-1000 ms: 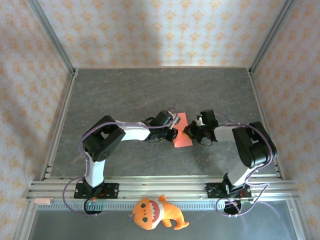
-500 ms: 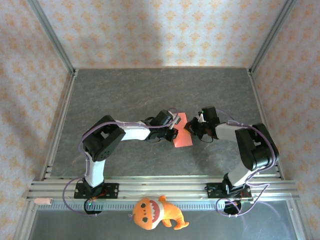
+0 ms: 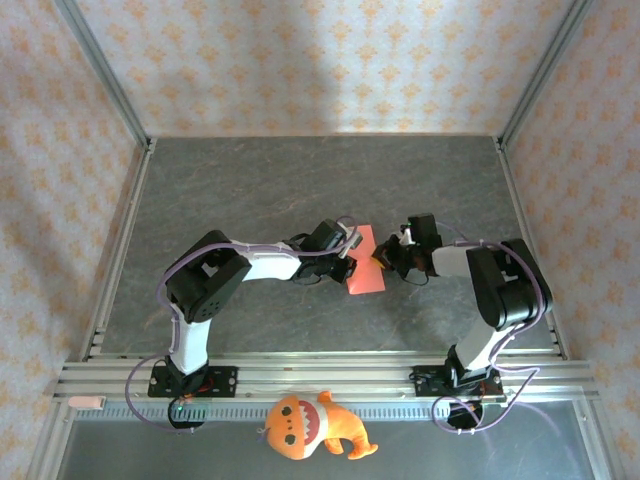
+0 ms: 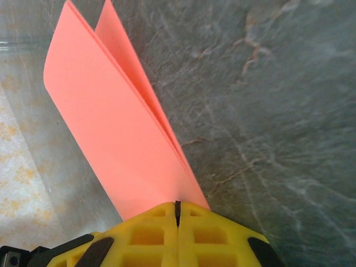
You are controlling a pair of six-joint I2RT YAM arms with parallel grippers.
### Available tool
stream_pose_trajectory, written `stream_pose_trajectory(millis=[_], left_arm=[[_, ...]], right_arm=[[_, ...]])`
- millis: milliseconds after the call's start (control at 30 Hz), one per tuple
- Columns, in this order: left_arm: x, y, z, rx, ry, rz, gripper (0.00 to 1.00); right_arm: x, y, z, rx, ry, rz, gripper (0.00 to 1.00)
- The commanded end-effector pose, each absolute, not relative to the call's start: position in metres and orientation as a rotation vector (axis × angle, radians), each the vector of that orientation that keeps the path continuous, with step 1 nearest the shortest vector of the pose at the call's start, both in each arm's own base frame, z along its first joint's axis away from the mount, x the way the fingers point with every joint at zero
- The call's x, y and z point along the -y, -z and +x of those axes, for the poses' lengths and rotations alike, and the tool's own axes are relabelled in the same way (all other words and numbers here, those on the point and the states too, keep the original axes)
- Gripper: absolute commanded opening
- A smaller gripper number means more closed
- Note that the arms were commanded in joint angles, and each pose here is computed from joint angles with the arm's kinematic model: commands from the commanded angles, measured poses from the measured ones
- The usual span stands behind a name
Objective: Fold a paper plane with a square sheet of paper (pick it up from the middle)
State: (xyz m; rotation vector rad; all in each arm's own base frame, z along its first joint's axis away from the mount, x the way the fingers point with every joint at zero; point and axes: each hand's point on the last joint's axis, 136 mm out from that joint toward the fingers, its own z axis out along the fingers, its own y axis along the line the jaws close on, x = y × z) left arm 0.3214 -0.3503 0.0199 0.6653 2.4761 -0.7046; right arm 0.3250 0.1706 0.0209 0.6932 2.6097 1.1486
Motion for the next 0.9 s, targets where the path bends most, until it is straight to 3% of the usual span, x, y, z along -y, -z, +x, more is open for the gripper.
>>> stream_pose_trajectory(millis=[0,267,567,867], left_arm=[[0.310,0.038,0.295,-2.706,0.531,0.676,0.00],[0.309,0.038,0.294,-2.708,0.533,0.676,0.00],[0.307,0.039,0.293,-2.712,0.528,0.677,0.00],[0.307,0.041,0.291,-2.717,0.532,0.679,0.00]], right_arm=[[-0.154,-0.021,0.333,-2.604,-1.060,0.734,0.02],[-0.145,0.003,0.320,-2.673,-0.980,0.799,0.00],[-0.154,-0.055,0.338,-2.545,-1.082,0.673,0.01],[-0.192,-0.047,0.311,-2.644,-1.207,0.574,0.01]])
